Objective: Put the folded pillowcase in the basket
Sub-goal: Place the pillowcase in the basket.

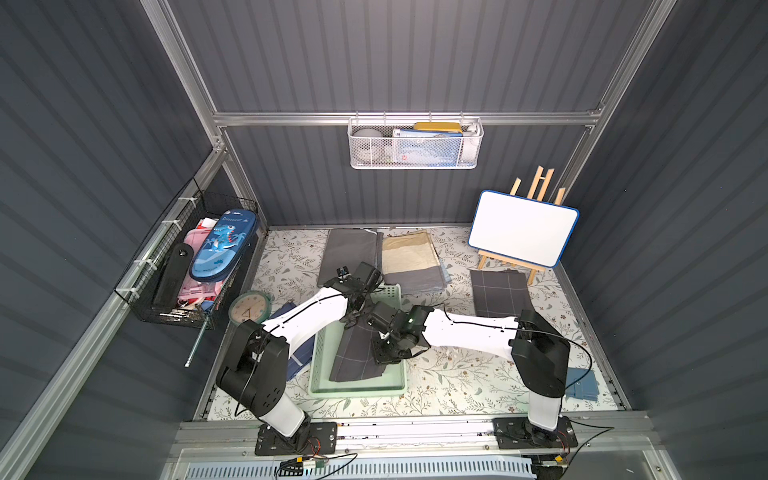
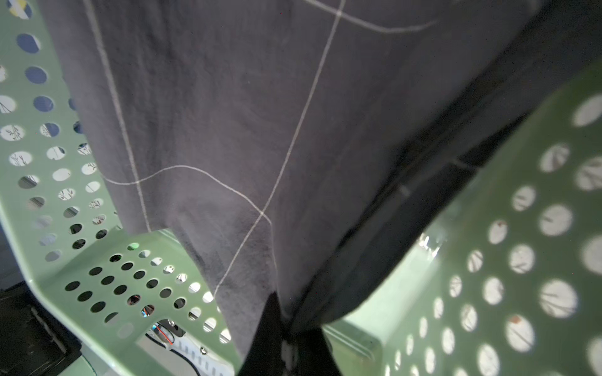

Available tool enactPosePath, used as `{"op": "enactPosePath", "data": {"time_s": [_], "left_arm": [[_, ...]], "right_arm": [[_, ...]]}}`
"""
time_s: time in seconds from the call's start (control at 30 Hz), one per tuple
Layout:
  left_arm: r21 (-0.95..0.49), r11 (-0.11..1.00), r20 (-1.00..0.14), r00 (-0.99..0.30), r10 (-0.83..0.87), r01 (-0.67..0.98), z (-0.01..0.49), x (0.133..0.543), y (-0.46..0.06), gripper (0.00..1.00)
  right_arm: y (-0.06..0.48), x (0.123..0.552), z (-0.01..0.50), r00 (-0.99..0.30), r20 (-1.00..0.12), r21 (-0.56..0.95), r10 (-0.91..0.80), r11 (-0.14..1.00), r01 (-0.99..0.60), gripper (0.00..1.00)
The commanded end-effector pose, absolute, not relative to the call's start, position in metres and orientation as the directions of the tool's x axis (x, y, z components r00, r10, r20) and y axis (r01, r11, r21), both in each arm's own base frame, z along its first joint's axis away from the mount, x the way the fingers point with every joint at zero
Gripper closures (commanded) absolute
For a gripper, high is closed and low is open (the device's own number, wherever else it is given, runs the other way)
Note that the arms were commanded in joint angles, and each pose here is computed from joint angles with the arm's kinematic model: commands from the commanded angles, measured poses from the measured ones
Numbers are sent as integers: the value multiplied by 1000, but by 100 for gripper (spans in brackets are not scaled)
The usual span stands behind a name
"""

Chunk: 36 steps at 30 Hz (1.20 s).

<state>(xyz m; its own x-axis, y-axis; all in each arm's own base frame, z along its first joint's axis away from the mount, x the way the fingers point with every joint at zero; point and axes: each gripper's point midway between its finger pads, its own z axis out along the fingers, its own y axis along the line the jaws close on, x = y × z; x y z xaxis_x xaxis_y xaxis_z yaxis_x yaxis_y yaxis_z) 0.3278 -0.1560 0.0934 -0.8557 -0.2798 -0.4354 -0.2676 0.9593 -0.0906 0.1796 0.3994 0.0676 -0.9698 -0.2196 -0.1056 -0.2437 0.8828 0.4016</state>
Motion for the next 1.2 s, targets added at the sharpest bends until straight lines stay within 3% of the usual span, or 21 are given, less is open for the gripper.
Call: {"op": "enactPosePath", "data": {"time_s": [0.0,0.37,0.4,0.47,0.53,0.6,0.67,0.77,1.03,1.17], "left_arm": [[-94,961,-434,-858,-276,-261,98,327,-153,100],[-65,953,-396,-869,-298,-297,95,312,-143,97],[-64,952,-388,-872,-300,-299,94,310,-143,93],[-61,953,-381,-876,-297,-297,92,309,-143,76],[-51,949,-387,-870,-306,-311,93,310,-141,41],[-36,945,-391,-866,-312,-324,96,312,-139,40],[-24,940,-402,-858,-321,-340,103,315,-137,29],[-50,937,-437,-836,-332,-346,122,324,-140,26],[-143,939,-537,-772,-340,-314,179,355,-154,24],[-278,936,-621,-703,-345,-215,228,371,-172,27]], "right_arm": [[393,179,63,-974,-93,400,-209,888,-228,100],[381,181,61,-974,-92,383,-209,895,-228,100],[381,182,62,-973,-95,383,-210,895,-230,100],[382,182,64,-972,-100,391,-212,890,-234,96],[385,180,64,-971,-89,405,-223,882,-240,83],[386,179,68,-970,-88,411,-229,878,-244,76],[387,179,74,-968,-99,417,-231,874,-251,64],[383,182,88,-965,-136,414,-225,872,-261,50],[367,183,136,-953,-215,409,-213,867,-286,47],[327,197,149,-935,-307,302,-177,914,-272,48]]}}
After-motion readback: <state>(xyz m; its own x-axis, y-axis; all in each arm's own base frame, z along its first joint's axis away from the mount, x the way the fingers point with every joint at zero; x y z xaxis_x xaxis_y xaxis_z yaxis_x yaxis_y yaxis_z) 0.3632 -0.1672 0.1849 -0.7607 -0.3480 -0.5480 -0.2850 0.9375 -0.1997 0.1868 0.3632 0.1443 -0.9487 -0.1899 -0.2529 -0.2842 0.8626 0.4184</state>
